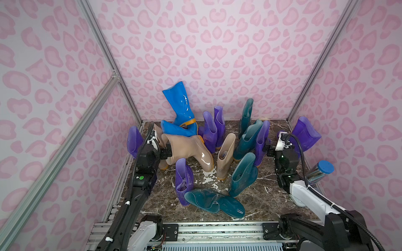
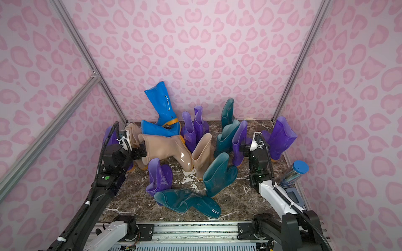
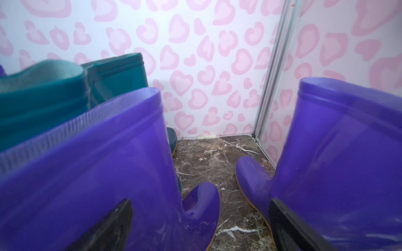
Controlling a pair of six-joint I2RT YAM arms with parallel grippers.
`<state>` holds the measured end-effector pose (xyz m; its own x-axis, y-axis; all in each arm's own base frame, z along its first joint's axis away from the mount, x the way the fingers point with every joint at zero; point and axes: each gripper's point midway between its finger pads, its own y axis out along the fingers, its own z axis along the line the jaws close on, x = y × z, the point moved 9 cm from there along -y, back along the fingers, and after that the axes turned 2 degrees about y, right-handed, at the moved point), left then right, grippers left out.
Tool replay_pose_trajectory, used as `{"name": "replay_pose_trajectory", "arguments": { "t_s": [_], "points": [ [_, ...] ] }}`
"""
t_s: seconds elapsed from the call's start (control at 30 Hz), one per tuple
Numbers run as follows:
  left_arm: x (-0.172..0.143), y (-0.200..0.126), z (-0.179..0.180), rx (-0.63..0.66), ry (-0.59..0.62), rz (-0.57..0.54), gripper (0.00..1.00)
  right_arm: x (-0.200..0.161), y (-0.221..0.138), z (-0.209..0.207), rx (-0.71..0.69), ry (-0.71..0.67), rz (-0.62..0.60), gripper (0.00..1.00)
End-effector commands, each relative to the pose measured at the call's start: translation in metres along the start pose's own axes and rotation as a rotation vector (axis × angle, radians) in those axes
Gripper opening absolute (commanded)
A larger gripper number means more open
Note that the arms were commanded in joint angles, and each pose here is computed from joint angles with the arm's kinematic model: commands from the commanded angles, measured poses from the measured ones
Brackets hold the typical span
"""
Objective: Match and arrange rain boots in pairs
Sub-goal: Adjust the rain boot at the center of the board.
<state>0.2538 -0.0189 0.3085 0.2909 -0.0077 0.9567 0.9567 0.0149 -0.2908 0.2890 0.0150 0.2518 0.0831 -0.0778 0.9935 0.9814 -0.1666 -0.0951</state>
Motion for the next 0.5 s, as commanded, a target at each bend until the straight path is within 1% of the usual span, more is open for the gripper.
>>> {"name": "replay_pose_trajectory", "arguments": {
  "t_s": [0.0,0.07,0.13,0.2,0.27,0.3,0.33,0.37,0.4,0.47],
  "points": [
    [0.007,-0.014,-0.006,-0.088,0.01,0.051,0.99,0.002,-0.008,-0.006,-0.073,0.025,0.08,0.99],
    [0.013,-0.026,-0.006,-0.105,0.022,0.046,0.99,0.013,-0.013,-0.007,-0.082,0.016,0.077,0.99],
    [0.023,-0.039,-0.006,-0.121,0.013,0.019,0.99,0.024,-0.02,-0.008,-0.086,0.041,0.058,0.99],
    [0.039,-0.052,-0.007,-0.148,-0.021,-0.03,0.99,0.037,-0.026,-0.008,-0.056,0.137,0.069,0.99],
    [0.056,-0.062,-0.005,-0.143,-0.104,-0.056,0.99,0.057,-0.033,-0.008,0.045,0.219,0.042,0.99],
    [0.068,-0.069,-0.004,-0.14,-0.148,-0.06,0.99,0.066,-0.037,-0.012,0.058,0.294,0.016,0.99],
    [0.079,-0.074,-0.005,-0.152,-0.169,-0.062,0.99,0.076,-0.042,-0.02,0.039,0.376,-0.014,0.99],
    [0.09,-0.08,-0.005,-0.167,-0.191,-0.063,0.99,0.087,-0.044,-0.024,0.057,0.39,-0.043,0.99],
    [0.098,-0.084,-0.005,-0.161,-0.221,-0.061,0.99,0.096,-0.043,-0.026,0.066,0.385,-0.046,0.98],
    [0.106,-0.083,-0.006,-0.171,-0.263,-0.059,0.99,0.115,-0.03,-0.029,0.024,0.339,0.004,0.91]
  ]
}}
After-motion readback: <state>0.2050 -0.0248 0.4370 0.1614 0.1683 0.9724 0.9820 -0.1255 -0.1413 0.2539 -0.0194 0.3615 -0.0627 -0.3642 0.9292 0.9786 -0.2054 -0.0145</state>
